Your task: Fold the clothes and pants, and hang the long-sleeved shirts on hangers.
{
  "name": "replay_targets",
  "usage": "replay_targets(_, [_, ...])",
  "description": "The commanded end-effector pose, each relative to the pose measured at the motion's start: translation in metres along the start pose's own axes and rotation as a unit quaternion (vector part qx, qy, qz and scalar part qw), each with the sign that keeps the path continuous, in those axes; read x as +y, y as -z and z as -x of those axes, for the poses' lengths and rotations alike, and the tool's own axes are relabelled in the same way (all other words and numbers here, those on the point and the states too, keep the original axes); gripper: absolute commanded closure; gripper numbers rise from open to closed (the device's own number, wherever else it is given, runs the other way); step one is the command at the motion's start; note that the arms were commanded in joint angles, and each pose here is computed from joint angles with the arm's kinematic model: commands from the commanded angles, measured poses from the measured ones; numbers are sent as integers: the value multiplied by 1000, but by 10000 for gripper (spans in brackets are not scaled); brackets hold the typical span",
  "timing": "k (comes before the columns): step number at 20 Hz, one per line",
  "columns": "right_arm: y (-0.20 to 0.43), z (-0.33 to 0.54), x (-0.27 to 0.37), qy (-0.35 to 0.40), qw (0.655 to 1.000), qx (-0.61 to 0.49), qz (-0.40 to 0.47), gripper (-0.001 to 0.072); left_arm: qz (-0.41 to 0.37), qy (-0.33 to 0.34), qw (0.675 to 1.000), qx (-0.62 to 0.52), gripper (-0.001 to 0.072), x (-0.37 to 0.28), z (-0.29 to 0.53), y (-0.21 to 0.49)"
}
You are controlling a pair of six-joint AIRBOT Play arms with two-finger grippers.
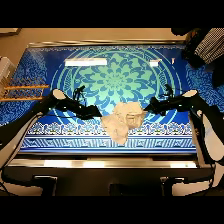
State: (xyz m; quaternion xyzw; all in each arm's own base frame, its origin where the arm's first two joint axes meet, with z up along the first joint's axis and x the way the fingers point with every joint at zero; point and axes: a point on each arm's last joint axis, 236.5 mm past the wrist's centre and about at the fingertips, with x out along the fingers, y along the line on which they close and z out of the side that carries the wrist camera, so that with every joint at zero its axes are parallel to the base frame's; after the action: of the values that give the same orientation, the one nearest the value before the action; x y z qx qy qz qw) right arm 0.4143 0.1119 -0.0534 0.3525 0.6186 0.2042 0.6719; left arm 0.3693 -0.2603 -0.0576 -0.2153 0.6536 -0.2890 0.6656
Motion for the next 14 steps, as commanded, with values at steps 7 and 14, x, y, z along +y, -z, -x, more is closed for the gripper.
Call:
replay_targets(7, [12,11,17,-11,1000,15,10,681,13,10,1000,-20,214,2,-43,-8])
replay_targets(14, [13,51,62,-22,996,-35,80,682,-58,34,996,-52,687,-47,2,-45])
